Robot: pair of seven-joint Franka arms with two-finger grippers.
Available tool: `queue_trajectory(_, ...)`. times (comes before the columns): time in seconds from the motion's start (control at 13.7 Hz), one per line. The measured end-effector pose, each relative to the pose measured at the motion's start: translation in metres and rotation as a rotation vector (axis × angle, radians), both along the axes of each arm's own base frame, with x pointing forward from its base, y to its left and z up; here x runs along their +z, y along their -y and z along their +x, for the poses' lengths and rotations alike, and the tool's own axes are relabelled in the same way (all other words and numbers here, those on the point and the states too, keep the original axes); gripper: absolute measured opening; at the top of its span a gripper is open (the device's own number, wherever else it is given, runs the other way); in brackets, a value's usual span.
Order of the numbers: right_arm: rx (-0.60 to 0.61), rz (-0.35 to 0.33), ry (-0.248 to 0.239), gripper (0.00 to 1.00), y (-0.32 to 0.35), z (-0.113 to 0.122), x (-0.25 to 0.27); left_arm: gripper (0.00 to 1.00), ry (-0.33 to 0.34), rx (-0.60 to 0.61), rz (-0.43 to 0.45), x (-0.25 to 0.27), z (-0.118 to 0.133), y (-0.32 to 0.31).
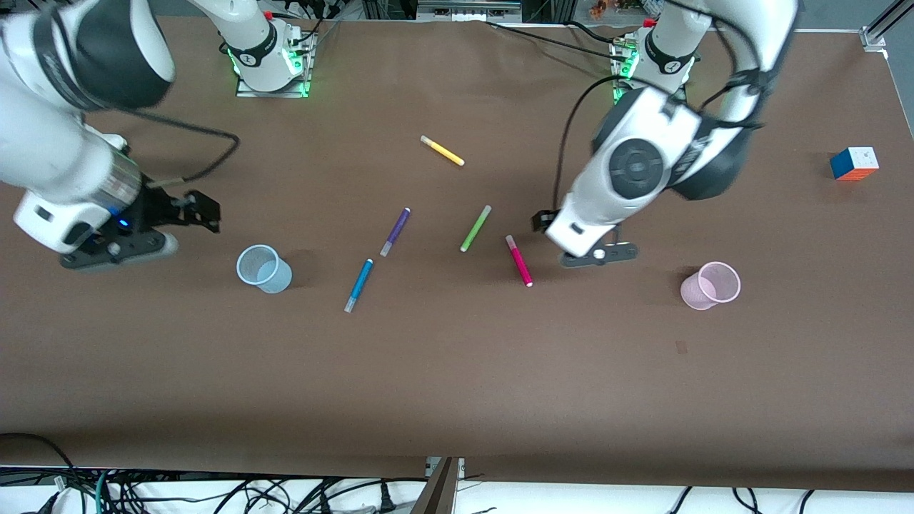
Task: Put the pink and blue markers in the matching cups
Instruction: 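Reach the left gripper to the pink marker while the right gripper reaches the blue marker, then grasp the pink marker with the left gripper while the right gripper grasps the blue marker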
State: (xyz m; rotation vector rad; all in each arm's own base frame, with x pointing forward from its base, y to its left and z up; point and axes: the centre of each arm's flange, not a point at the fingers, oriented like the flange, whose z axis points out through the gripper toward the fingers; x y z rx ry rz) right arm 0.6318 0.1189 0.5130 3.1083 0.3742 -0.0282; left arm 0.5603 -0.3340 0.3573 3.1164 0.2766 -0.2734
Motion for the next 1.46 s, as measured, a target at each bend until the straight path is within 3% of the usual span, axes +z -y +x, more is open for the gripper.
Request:
queue_trajectory(0.22, 0.004, 0.008, 0.018, 0.97, -0.013, 0.014, -0.043, 1.00, 0.074, 0.037, 0.011, -0.057, -0.022, 0.038)
queue_trajectory(0.59, -0.179, 0.070, 0.054, 0.95, -0.047, 0.013, -0.100, 1.00, 0.112, 0.086, 0.002, -0.143, -0.052, 0.048)
queue_trajectory(1.1, -0.340, 0.070, 0.023, 0.95, -0.120, 0.009, -0.205, 0.96, 0.105, 0.178, 0.012, -0.170, -0.057, 0.050)
queue_trajectory(1.17, -0.352, 0.067, 0.015, 0.95, -0.125, 0.008, -0.224, 0.90, 0.104, 0.184, 0.013, -0.171, -0.056, 0.050)
queue_trajectory(1.46, -0.406, 0.066, 0.006, 0.91, -0.153, -0.001, -0.291, 0.46, 0.093, 0.193, 0.019, -0.180, -0.058, 0.049)
